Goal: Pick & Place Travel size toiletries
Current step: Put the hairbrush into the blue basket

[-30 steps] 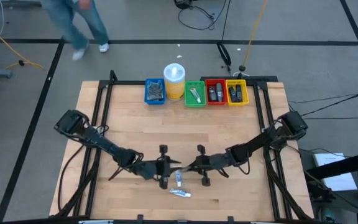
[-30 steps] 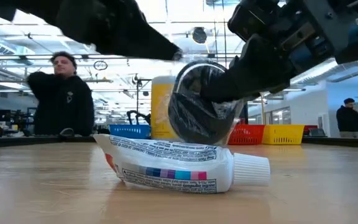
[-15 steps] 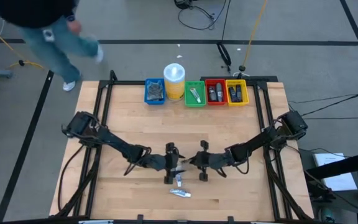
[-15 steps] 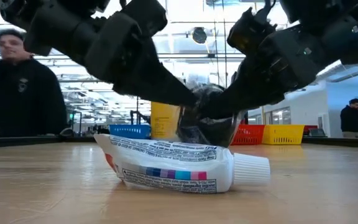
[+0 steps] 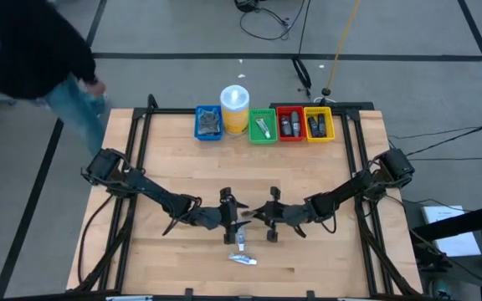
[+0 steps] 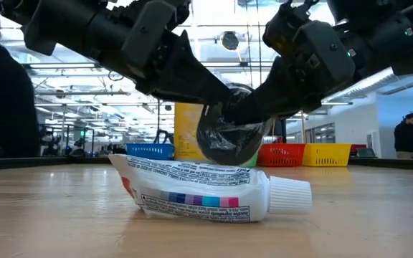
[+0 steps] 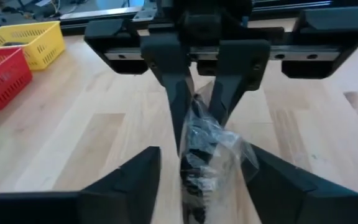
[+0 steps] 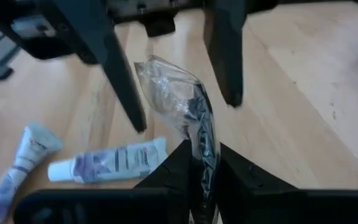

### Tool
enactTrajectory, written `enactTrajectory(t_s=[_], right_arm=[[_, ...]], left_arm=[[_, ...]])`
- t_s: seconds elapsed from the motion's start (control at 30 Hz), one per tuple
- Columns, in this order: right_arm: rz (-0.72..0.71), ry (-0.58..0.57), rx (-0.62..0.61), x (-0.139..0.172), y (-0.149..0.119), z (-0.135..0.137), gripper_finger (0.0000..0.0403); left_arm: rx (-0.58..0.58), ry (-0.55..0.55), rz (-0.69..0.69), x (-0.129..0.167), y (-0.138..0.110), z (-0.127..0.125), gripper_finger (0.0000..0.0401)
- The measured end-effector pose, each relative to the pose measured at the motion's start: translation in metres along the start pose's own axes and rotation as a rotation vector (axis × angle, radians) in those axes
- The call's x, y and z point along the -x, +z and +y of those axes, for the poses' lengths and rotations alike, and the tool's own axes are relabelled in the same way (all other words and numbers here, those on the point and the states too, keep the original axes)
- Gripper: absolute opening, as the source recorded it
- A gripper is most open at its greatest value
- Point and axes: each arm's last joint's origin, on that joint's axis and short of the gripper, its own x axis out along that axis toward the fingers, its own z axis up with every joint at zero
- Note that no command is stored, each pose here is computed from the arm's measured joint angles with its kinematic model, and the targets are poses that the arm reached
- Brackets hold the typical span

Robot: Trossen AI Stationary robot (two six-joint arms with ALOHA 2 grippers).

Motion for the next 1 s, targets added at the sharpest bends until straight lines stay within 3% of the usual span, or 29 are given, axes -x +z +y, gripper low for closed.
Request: enactTrajectory(t_s=[0.2, 0.37, 0.47, 0.63, 0.8, 1.0], right_arm=[[0.001, 0.006, 0.009, 0.0, 0.0, 0.001, 0.0042], [0.023, 0.099, 0.04, 0.0, -0.001, 0.003, 0.0055], [0.049, 0.115, 0.031, 0.0, -0.003, 0.003, 0.0083], [0.078, 0.133, 0.04, 0.002, -0.009, 0.002, 0.013], [0.094, 0.128, 0.046, 0.004, -0.014, 0.0, 0.0149], [0.084, 0.122, 0.044, 0.004, -0.014, 0.0, 0.0145]], left_arm=[[-0.002, 0.005, 0.014, -0.001, -0.001, 0.003, 0.0116], [-0.011, -0.007, 0.022, -0.001, -0.002, 0.002, 0.0024], [-0.034, 0.013, 0.059, 0.004, -0.003, 0.001, 0.0014], [-0.031, 0.223, 0.145, 0.044, 0.016, 0.012, 0.002], [0.058, 0.41, 0.203, 0.088, 0.039, 0.054, 0.0006], [0.198, 0.626, 0.296, 0.113, 0.052, 0.149, 0.0004]])
